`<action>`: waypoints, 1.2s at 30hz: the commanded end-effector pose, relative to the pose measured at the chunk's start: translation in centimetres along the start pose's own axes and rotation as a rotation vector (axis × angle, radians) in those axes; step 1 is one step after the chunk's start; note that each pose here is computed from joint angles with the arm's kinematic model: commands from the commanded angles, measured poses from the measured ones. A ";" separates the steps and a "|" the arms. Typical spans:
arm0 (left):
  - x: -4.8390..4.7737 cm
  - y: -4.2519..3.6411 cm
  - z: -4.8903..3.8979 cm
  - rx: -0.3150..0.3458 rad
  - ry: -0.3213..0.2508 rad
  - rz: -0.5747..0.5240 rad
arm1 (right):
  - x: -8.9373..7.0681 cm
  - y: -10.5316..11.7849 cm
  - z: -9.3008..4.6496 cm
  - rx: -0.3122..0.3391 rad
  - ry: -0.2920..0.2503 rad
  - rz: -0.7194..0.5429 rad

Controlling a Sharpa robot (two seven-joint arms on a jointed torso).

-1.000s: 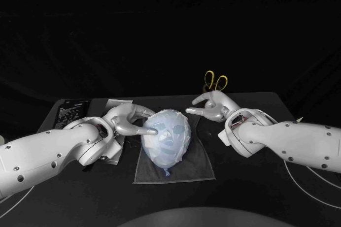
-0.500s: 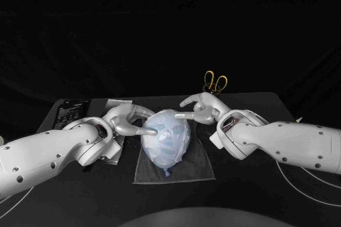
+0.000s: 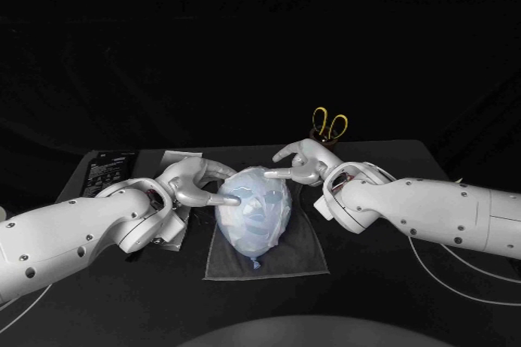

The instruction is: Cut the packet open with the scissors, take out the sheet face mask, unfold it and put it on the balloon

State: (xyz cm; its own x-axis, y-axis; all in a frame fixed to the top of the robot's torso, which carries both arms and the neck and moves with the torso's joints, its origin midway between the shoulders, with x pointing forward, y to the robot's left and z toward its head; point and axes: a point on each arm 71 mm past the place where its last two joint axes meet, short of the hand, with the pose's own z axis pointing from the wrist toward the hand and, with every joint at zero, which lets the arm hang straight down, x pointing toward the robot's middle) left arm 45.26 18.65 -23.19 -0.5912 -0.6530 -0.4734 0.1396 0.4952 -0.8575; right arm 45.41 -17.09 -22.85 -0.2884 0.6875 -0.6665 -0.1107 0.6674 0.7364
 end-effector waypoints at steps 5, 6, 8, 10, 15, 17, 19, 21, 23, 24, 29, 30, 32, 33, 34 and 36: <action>0.65 0.04 0.00 -0.002 0.042 -0.007 | -1.1 -1.5 1.2 0.047 -0.085 -0.060; 0.65 0.04 0.00 -0.002 0.042 -0.007 | -1.3 -1.7 1.4 0.050 -0.097 -0.069; 0.64 0.05 0.00 -0.002 0.042 -0.007 | -1.7 -2.1 1.6 0.054 -0.114 -0.080; 0.62 0.07 -0.02 -0.003 0.041 -0.007 | -2.1 -2.5 1.8 0.056 -0.136 -0.092; 0.57 0.11 -0.04 -0.004 0.040 -0.007 | -2.9 -3.0 1.9 0.058 -0.171 -0.106; 0.57 0.11 -0.04 -0.004 0.040 -0.007 | -3.2 -3.0 1.7 0.052 -0.180 -0.105; 0.56 0.12 -0.06 -0.005 0.040 -0.007 | -3.3 -2.8 1.4 0.033 -0.185 -0.096; 0.54 0.13 -0.07 -0.005 0.040 -0.007 | -3.4 -2.4 0.8 0.006 -0.177 -0.081; 0.53 0.15 -0.08 -0.005 0.039 -0.007 | -3.3 -1.9 0.0 -0.020 -0.156 -0.060; 0.53 0.15 -0.08 -0.005 0.039 -0.007 | -3.2 -1.6 -0.5 -0.033 -0.140 -0.047; 0.56 0.13 -0.03 -0.005 0.041 -0.007 | -2.5 -0.6 -2.5 -0.061 -0.050 0.004; 0.55 0.14 -0.02 -0.004 0.041 -0.007 | -2.4 -0.4 -2.9 -0.061 -0.031 0.011; 0.55 0.15 0.00 -0.004 0.040 -0.007 | -2.1 -0.4 -3.5 -0.057 -0.001 0.021; 0.54 0.15 0.01 -0.004 0.040 -0.007 | -2.1 -0.4 -3.8 -0.052 0.013 0.024; 0.54 0.15 0.01 -0.005 0.040 -0.007 | -2.0 -0.4 -4.0 -0.048 0.021 0.025; 0.51 0.18 0.01 -0.005 0.040 -0.007 | -1.9 -0.7 -4.5 -0.032 0.040 0.028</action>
State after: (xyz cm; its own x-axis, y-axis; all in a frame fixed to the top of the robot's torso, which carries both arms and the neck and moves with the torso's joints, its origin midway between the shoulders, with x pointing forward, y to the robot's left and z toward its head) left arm 45.32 18.74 -23.21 -0.5908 -0.6538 -0.4728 0.1382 0.4953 -0.8577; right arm 42.18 -20.39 -21.23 -0.2657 0.7046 -0.6580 -0.1391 0.6474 0.7493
